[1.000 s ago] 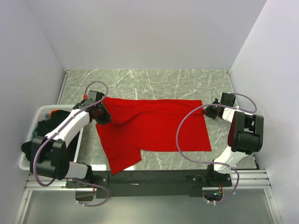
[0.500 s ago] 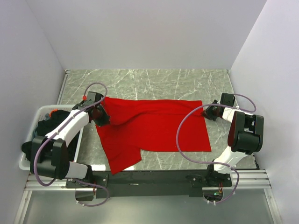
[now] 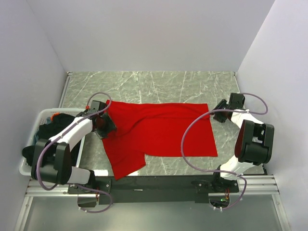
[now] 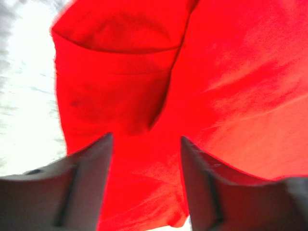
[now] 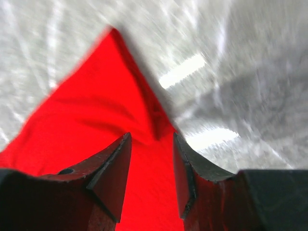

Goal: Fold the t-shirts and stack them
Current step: Fold the tshirt

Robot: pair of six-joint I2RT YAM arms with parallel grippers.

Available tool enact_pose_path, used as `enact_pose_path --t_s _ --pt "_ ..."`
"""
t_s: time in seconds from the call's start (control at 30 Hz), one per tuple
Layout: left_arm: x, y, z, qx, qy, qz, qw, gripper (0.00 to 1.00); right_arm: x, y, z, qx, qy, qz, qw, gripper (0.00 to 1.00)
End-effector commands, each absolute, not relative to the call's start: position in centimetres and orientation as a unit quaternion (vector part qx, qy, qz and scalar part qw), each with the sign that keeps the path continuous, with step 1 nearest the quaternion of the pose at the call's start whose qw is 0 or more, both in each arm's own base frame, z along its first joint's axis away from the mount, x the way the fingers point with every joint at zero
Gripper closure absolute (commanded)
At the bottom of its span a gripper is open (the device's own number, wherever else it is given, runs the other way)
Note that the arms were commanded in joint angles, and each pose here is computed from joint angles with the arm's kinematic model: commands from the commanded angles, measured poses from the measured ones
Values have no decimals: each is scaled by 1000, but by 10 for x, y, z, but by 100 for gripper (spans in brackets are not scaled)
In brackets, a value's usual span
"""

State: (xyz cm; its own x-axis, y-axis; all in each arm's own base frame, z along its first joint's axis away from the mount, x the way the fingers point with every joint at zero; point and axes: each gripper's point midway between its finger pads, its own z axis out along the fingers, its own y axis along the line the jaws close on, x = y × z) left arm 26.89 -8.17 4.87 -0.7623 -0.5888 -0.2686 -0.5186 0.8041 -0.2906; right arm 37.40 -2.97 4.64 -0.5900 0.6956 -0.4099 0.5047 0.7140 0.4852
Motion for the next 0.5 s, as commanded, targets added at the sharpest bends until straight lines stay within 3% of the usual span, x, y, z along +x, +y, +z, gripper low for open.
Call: enact_pose_path --t_s 0.0,0.1,0.2,0.47 --pt "296 -72 87 -314 909 -112 249 34 404 -37 98 310 858 171 371 53" --pt "320 -68 113 -311 896 -122 291 28 417 -26 111 291 851 211 383 55" --pt "349 -73 130 -294 891 -136 316 31 431 -19 118 285 844 241 385 58" --pt "434 -77 118 -282 893 -117 329 60 452 -13 91 296 849 267 348 62"
